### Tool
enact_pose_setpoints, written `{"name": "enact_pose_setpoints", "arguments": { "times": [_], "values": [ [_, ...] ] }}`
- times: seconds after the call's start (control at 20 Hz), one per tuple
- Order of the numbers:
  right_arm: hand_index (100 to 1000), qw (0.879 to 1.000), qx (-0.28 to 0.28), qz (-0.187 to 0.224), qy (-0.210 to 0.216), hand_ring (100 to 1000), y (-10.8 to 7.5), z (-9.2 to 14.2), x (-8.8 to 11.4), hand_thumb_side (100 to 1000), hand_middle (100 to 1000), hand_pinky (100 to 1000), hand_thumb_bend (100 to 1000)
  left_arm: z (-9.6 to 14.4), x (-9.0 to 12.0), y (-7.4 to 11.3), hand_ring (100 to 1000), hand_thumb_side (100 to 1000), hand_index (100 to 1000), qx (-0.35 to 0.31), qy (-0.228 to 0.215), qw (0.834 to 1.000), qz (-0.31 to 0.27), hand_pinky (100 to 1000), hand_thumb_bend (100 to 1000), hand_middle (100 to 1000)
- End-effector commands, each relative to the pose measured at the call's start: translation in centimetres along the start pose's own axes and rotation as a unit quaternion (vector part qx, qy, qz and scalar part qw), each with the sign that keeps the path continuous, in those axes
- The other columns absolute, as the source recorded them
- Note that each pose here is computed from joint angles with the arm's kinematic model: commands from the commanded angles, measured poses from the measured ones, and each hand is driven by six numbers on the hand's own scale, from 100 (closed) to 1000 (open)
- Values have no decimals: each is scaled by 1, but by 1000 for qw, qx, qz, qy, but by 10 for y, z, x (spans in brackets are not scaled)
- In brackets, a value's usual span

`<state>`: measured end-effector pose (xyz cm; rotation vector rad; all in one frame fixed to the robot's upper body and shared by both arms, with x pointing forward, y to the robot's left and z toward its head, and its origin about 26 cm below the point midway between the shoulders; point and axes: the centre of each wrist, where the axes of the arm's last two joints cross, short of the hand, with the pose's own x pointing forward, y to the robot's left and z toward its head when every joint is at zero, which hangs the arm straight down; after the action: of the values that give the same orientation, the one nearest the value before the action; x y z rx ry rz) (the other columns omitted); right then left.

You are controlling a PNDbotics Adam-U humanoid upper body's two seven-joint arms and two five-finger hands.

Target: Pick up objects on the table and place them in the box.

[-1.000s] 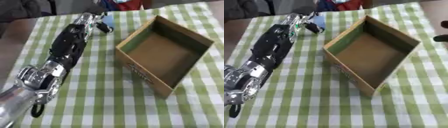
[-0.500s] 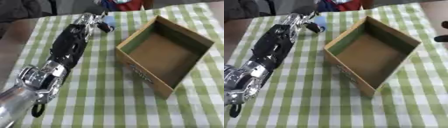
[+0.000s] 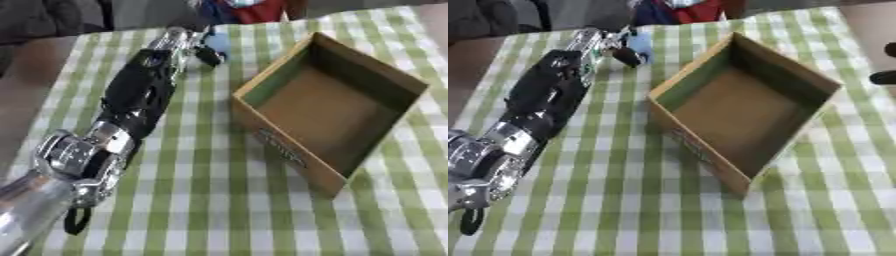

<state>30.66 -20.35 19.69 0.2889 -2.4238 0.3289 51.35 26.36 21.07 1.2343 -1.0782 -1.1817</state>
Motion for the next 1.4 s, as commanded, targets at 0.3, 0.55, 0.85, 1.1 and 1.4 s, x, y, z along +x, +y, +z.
{"name": "enact_pose_setpoints", "arguments": {
  "times": [0.3,0.55,0.85,1.1,1.4],
  "values": [
    [735,1000,4,2,-11,771,-1,-2,5,421,730,630,100,18,8,72,502,456,621,142,-68,987,-36,654,213,466],
    [736,1000,5,0,-7,771,-1,0,4,423,731,631,100,52,45,113,513,476,635,209,-202,953,-82,661,219,476],
    [737,1000,11,-3,-8,771,0,-1,5,424,732,633,100,77,98,103,525,483,645,185,-365,910,-74,668,230,489],
    [737,1000,15,-7,-10,771,2,-2,6,424,732,634,100,83,133,82,540,490,662,156,-418,891,-83,673,230,507],
    [737,1000,17,-10,-12,772,3,-3,6,424,733,635,100,81,161,45,574,493,692,115,-437,886,-106,681,239,544]
  ]
}}
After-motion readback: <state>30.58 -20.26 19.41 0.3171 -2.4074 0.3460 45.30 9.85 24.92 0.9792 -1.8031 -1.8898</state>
